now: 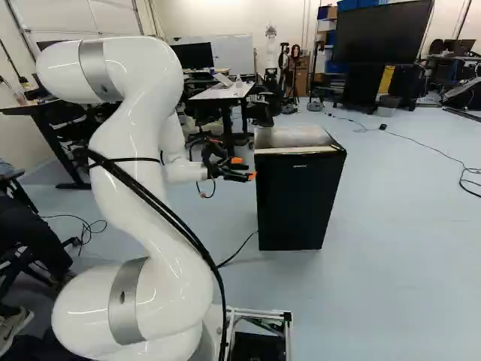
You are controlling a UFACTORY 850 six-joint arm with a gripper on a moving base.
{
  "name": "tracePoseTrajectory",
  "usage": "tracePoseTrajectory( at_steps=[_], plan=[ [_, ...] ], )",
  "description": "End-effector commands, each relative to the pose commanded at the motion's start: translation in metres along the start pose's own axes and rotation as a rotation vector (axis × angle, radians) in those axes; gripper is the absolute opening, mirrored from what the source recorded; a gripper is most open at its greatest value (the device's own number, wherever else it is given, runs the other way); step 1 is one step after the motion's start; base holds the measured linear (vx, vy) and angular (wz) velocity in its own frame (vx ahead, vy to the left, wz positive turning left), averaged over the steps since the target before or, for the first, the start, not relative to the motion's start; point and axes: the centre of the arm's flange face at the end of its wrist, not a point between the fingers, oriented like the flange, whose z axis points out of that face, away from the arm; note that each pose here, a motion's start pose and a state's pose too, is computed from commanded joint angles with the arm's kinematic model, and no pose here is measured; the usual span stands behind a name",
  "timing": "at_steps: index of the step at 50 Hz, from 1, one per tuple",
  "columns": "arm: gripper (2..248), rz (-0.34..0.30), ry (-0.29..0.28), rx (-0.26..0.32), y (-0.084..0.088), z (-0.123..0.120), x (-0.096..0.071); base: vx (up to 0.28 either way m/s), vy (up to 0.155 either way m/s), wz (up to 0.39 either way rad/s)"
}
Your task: Open the fridge door
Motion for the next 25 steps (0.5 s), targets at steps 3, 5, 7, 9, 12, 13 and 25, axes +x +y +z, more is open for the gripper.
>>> tracePoseTrajectory(
  at_steps=[3,5,7,9,12,13,25],
  plan=[
    [247,0.002,0.001,0.000,-0.001,0.001,0.000,0.000,0.000,0.000],
    [247,0.003,0.001,0.000,-0.002,0.001,0.000,0.000,0.000,0.000],
    [247,0.004,0.002,-0.001,-0.003,0.002,0.000,0.000,0.000,0.000],
    [247,0.006,0.002,-0.001,-0.004,0.003,0.000,0.000,0.000,0.000],
    [247,0.008,0.003,-0.002,-0.005,0.004,0.000,0.000,0.000,0.000],
    [247,0.008,0.003,-0.002,-0.005,0.005,0.000,0.000,0.000,0.000],
    [247,0.016,0.006,-0.010,-0.007,0.010,0.002,0.000,0.000,0.000]
  ],
)
